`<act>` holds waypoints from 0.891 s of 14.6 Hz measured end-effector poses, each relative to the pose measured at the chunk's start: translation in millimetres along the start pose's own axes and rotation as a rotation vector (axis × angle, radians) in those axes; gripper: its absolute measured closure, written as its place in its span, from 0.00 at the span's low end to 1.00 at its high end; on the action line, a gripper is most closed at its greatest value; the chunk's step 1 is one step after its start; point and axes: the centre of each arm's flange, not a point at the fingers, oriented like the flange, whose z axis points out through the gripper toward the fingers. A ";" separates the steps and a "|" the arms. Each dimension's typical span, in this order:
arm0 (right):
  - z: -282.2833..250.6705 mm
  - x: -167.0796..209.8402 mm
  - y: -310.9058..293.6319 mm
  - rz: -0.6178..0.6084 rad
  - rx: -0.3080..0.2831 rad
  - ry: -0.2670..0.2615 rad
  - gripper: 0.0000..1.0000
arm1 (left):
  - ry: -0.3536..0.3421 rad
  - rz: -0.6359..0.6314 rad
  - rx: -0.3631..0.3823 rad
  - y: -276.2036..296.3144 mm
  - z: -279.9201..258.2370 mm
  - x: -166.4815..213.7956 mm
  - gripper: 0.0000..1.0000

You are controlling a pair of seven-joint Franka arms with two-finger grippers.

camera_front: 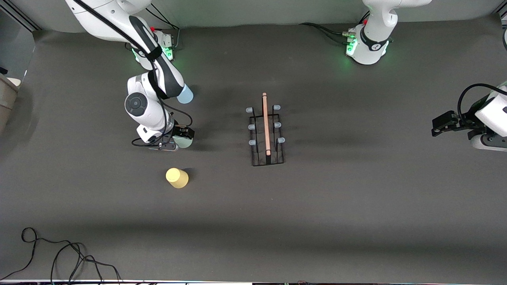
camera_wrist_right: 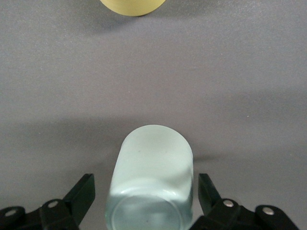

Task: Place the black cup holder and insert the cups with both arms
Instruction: 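Carry the green cup with the right gripper over the holder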

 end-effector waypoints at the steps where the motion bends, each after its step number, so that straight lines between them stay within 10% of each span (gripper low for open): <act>1: 0.5 0.0 0.1 0.000 0.000 -0.001 0.11 | 0.000 0.000 0.000 0.0 0.1 0.0 0.00; 3: -2.5 1.4 -1.0 -0.001 0.003 0.005 0.32 | -0.001 0.000 0.000 0.1 0.4 0.0 0.00; 13: -165.7 -4.2 -43.1 0.022 0.022 -0.090 0.32 | -0.007 0.000 0.001 -0.5 5.5 2.1 0.01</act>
